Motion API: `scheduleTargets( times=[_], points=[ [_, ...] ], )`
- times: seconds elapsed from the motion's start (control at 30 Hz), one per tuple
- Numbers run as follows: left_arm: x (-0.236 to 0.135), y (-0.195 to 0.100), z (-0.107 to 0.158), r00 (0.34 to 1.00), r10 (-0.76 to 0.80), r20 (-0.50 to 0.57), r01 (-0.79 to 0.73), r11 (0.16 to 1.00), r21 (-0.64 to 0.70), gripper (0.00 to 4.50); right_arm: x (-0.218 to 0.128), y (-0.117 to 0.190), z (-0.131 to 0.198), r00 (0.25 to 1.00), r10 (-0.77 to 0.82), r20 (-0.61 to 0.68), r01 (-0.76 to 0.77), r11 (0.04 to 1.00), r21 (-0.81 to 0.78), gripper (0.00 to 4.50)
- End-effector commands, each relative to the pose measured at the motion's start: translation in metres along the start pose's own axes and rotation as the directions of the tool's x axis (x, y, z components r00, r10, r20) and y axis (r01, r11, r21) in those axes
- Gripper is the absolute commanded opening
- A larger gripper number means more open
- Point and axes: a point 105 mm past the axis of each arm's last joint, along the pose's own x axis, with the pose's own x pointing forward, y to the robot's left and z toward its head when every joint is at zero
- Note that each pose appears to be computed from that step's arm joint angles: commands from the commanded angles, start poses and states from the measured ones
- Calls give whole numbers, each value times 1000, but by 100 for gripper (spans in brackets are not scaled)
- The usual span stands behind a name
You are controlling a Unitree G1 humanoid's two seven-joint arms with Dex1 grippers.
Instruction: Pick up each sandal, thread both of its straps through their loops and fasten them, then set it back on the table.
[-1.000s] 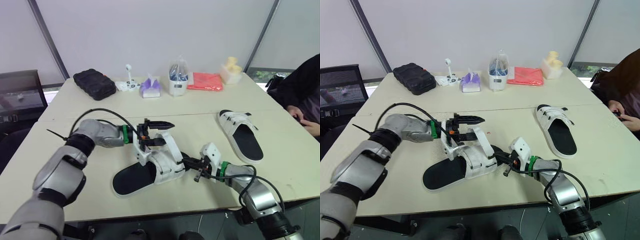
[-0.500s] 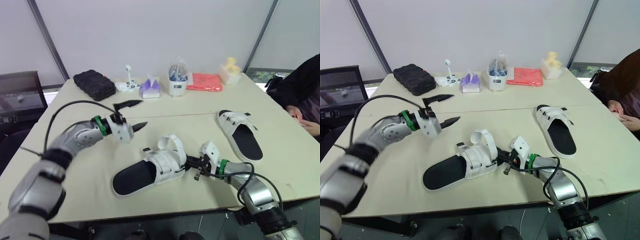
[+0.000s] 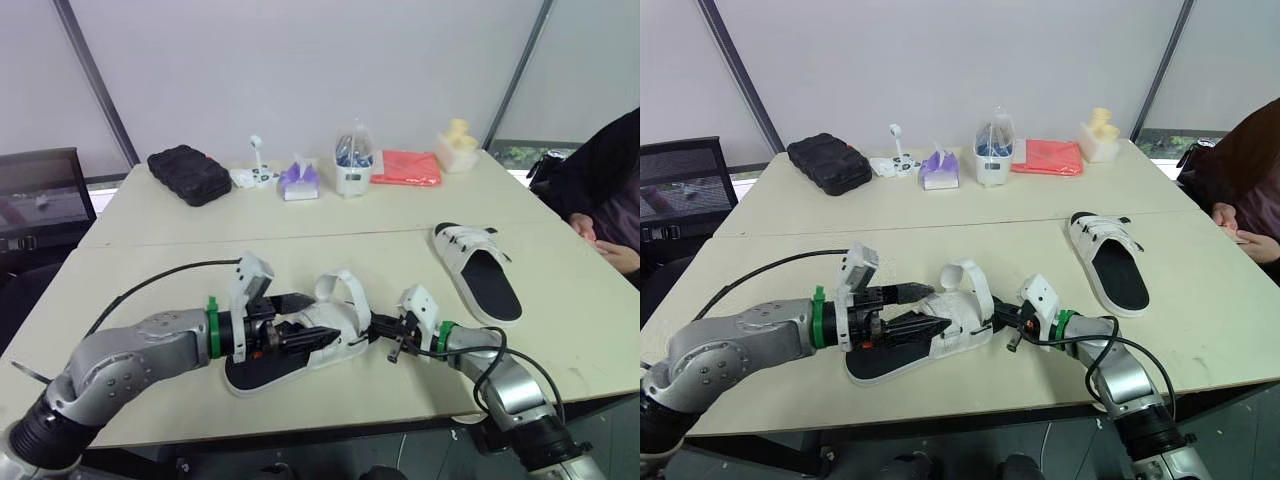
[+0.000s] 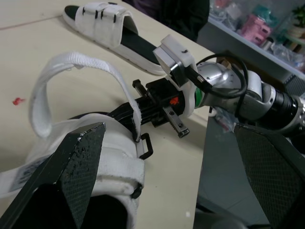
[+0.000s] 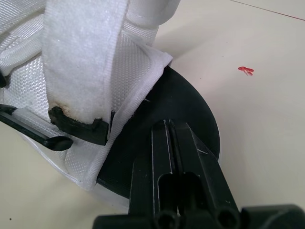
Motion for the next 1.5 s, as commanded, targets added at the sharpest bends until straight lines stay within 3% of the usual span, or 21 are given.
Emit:
scheduleTargets(
  times=[0.03, 0.27, 0.53, 0.63, 0.87, 1.13, 1.5],
  points=[
    [15, 8, 7, 999, 45, 15, -45, 999, -19, 445, 3, 5, -20, 997, 20, -75, -17, 999, 41, 0],
    [44, 21, 2, 995, 96, -11, -97, 994, -60, 445, 6, 6, -19, 997, 27, -72, -24, 999, 40, 0],
    [82, 16, 3, 1000, 24, 1, -23, 995, -100, 445, 8, 8, -18, 998, 20, -62, -17, 999, 45, 0],
    [87, 20, 2, 999, 50, 2, -49, 995, -86, 358, 8, 8, -18, 998, 11, -57, -8, 999, 49, 0],
    [77, 25, 5, 1000, 29, -2, -30, 993, -116, 4, 6, 10, -21, 998, 4, -59, -1, 998, 57, 0],
    [62, 26, 9, 1000, -25, 4, 25, 960, -277, 4, 9, 10, -20, 998, 5, -59, -1, 998, 59, 0],
    [66, 26, -2, 999, -13, -42, 2, 964, -267, 4, 9, 11, -20, 998, 8, -59, -5, 998, 57, 0]
  ],
)
